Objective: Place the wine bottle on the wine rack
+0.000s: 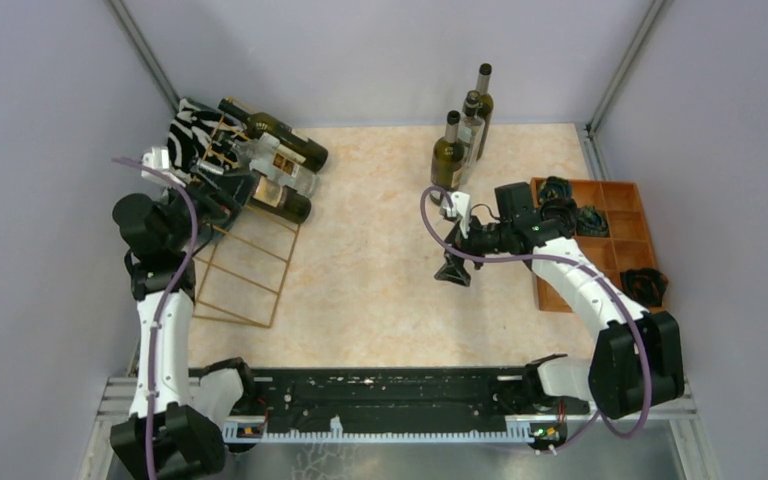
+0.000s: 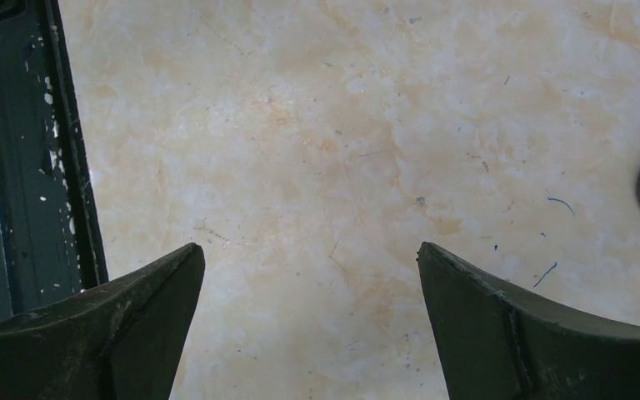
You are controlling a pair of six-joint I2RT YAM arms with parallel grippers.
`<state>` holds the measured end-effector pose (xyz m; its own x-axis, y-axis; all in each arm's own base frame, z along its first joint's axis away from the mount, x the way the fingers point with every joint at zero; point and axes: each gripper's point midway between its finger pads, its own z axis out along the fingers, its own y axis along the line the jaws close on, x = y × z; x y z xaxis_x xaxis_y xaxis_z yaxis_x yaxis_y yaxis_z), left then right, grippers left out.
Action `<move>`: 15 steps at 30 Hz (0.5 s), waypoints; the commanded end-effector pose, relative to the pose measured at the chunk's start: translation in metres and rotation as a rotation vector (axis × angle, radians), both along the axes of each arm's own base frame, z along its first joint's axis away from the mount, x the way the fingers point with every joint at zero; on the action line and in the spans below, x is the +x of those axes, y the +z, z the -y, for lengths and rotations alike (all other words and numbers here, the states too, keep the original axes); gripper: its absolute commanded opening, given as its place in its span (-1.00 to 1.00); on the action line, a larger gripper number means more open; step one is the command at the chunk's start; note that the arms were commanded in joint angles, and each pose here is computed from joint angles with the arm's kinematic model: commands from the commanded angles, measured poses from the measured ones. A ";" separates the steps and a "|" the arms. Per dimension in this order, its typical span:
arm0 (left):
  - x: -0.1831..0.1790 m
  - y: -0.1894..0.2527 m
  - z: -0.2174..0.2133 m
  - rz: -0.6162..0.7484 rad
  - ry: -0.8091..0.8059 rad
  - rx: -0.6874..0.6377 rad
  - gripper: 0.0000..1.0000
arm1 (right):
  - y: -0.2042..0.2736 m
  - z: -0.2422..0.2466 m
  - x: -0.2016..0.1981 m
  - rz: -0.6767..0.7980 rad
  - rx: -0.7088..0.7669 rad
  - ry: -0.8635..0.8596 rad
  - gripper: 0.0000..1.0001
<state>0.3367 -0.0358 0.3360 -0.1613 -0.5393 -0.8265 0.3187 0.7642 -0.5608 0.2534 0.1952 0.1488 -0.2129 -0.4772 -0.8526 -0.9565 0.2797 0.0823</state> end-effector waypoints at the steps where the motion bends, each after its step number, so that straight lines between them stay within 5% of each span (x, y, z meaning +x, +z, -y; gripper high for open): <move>1: -0.040 0.005 0.044 0.017 -0.277 -0.058 0.97 | 0.011 0.004 -0.002 0.050 0.036 0.024 0.97; 15: -0.124 -0.024 0.158 0.082 -0.677 -0.108 0.97 | 0.013 0.020 0.003 0.055 0.062 -0.008 0.97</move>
